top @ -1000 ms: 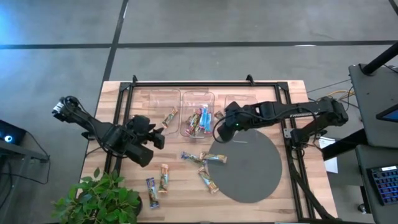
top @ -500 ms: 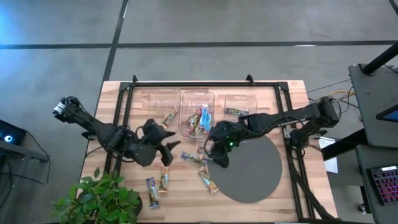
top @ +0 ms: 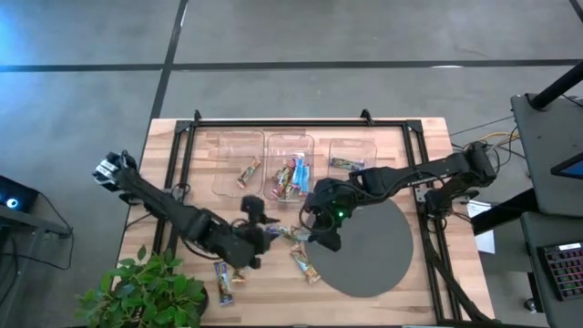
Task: Pick and place Granola Bars by type
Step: Put the yellow granola bar into the left transparent bin
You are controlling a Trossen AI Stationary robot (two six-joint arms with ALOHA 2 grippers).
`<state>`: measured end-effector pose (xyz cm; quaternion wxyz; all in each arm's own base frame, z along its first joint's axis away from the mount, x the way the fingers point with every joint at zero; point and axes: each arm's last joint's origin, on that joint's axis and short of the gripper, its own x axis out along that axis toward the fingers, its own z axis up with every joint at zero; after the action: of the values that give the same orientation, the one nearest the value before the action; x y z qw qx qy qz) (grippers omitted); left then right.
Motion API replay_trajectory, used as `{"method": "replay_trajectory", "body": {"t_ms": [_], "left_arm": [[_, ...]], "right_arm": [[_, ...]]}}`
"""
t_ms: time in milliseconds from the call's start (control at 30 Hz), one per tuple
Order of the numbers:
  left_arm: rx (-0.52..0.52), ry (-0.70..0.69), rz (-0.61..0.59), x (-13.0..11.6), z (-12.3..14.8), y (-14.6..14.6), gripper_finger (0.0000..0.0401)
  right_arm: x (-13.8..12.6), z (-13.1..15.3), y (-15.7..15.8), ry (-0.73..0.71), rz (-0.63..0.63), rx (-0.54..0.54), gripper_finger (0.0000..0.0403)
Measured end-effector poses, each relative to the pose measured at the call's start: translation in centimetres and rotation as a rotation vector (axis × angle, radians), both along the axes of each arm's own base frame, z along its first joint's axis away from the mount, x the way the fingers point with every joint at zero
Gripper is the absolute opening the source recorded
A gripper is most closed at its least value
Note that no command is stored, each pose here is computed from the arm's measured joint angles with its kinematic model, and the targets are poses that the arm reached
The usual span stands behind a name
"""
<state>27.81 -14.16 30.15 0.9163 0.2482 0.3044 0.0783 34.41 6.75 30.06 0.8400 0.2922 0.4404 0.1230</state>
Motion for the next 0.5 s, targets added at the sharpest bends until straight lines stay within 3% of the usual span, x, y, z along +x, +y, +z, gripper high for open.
{"method": "replay_trajectory", "body": {"t_ms": [200,500], "left_arm": [[0.102,-0.033,-0.027,1.2,0.6,0.4,0.0174],[0.092,-0.023,-0.136,2.5,0.6,1.3,0.0174]], "right_arm": [[0.0,-0.1,0.1,0.008,0.015,0.016,0.0068],[0.1,-0.1,-0.2,0.011,0.011,0.017,0.0068]]}}
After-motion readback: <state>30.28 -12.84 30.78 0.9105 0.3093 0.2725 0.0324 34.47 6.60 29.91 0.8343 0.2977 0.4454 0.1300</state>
